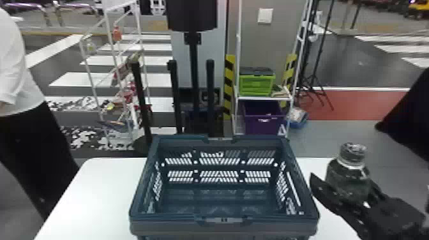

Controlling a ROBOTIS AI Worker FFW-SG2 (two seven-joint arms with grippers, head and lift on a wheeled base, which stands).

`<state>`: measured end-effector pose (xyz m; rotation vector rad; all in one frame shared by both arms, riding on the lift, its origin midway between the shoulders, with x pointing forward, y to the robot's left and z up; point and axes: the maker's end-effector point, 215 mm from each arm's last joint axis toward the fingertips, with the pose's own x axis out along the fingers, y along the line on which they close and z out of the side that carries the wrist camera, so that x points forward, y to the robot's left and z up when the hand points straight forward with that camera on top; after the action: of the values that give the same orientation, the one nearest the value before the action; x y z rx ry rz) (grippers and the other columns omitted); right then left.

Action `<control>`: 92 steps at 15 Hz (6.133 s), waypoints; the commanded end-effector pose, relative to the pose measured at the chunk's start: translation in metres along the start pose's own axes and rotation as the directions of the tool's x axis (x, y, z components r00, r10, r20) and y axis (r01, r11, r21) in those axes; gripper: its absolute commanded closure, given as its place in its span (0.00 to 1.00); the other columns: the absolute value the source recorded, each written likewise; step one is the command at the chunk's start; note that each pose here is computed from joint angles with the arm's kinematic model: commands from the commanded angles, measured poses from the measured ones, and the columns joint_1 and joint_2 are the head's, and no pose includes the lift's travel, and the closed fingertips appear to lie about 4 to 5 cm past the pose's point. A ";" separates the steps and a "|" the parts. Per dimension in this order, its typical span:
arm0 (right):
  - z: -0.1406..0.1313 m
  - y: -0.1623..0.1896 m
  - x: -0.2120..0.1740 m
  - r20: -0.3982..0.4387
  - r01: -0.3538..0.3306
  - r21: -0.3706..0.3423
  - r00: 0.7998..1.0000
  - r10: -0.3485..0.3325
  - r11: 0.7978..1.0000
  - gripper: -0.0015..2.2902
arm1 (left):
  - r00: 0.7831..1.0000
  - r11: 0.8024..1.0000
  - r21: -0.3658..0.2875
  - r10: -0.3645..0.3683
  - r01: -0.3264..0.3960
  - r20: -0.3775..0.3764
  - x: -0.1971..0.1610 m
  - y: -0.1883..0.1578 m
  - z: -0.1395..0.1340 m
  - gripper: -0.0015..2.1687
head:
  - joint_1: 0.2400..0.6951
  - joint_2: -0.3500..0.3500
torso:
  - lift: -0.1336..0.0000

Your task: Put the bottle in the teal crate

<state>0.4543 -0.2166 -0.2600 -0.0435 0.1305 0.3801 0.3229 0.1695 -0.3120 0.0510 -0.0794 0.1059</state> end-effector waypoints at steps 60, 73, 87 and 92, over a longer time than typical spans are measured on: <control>-0.006 0.109 0.132 -0.231 -0.405 0.201 0.865 0.445 0.892 0.03 | 0.992 0.992 -0.107 0.072 -0.061 0.105 -0.029 0.033 0.012 0.06 | 0.57 0.50 | 1.00; -0.034 -0.031 -0.064 0.103 0.006 0.011 0.995 -0.007 1.000 0.03 | 1.000 0.999 -0.039 0.021 -0.021 0.012 -0.027 0.000 -0.010 0.06 | 0.57 0.50 | 1.00; -0.103 -0.007 -0.115 0.099 0.147 0.039 0.984 -0.150 0.988 0.04 | 1.000 0.999 -0.031 0.015 -0.014 0.012 -0.026 0.001 -0.009 0.06 | 0.57 0.50 | 1.00; -0.110 0.008 -0.122 0.084 0.130 0.057 0.987 -0.134 0.990 0.04 | 0.999 0.999 -0.054 0.004 -0.001 0.042 -0.029 -0.001 0.001 0.06 | 0.57 0.50 | 1.00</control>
<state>0.3295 -0.2633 -0.3515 0.0117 0.0462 0.2433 0.2950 0.1657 -0.3173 0.0061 -0.1122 0.1082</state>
